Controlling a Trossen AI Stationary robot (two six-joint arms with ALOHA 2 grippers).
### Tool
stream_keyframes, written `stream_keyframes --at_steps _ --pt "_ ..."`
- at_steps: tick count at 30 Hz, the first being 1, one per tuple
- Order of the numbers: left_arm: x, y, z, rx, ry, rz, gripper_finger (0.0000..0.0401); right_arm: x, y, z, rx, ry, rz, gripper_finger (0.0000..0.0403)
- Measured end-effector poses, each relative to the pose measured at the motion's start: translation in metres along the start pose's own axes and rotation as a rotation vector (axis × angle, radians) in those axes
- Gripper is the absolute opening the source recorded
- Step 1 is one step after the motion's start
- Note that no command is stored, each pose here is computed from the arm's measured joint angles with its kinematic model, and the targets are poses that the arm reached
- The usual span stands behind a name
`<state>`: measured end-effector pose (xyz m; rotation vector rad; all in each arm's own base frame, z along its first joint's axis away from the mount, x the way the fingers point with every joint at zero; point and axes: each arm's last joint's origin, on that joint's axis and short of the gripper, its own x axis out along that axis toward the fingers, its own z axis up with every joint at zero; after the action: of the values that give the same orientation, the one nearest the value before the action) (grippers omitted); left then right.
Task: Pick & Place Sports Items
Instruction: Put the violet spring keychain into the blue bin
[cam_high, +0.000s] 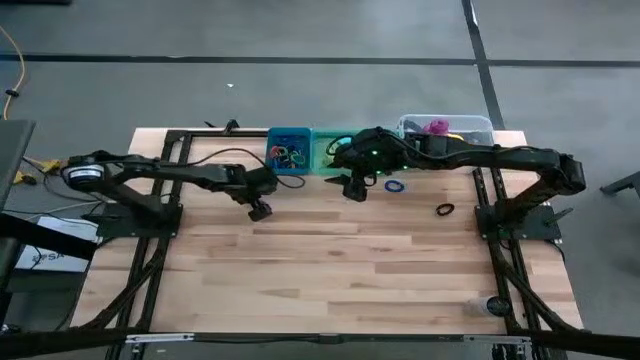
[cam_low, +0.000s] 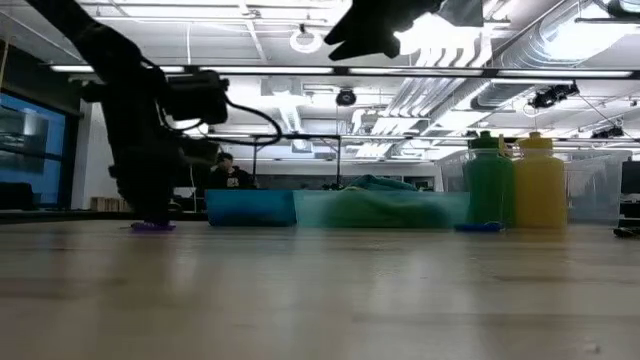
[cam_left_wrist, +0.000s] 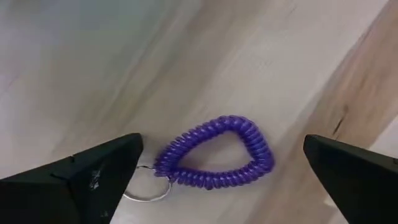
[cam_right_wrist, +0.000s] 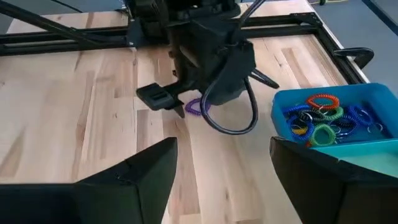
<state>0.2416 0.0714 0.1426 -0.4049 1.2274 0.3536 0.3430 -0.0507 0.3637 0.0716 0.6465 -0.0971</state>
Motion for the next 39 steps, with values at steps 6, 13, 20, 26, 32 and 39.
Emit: stream_keyframes --at_steps 6,13,20,26,32,39 --pt "0.020 -0.002 -0.006 0.013 0.104 0.044 0.0300 0.000 0.000 0.000 -0.010 0.002 -0.002 0.0204" --pt "0.029 -0.012 -0.009 0.034 0.117 0.047 0.0137 0.000 -0.001 0.000 -0.009 0.003 -0.003 0.0204" --pt "0.025 -0.017 -0.009 0.031 0.100 -0.003 0.0008 0.000 -0.002 0.000 -0.010 0.004 -0.038 0.0204" --pt "0.001 -0.017 -0.011 0.023 0.092 -0.067 0.0006 -0.001 -0.003 0.000 -0.010 0.001 -0.063 0.0204" --pt "-0.051 -0.010 -0.005 -0.031 -0.053 -0.108 0.0006 -0.014 -0.002 0.002 -0.010 -0.025 -0.053 0.0204" --pt "-0.127 0.005 0.012 -0.076 -0.373 -0.110 0.0006 -0.031 -0.004 0.005 -0.005 -0.064 -0.066 0.0204"
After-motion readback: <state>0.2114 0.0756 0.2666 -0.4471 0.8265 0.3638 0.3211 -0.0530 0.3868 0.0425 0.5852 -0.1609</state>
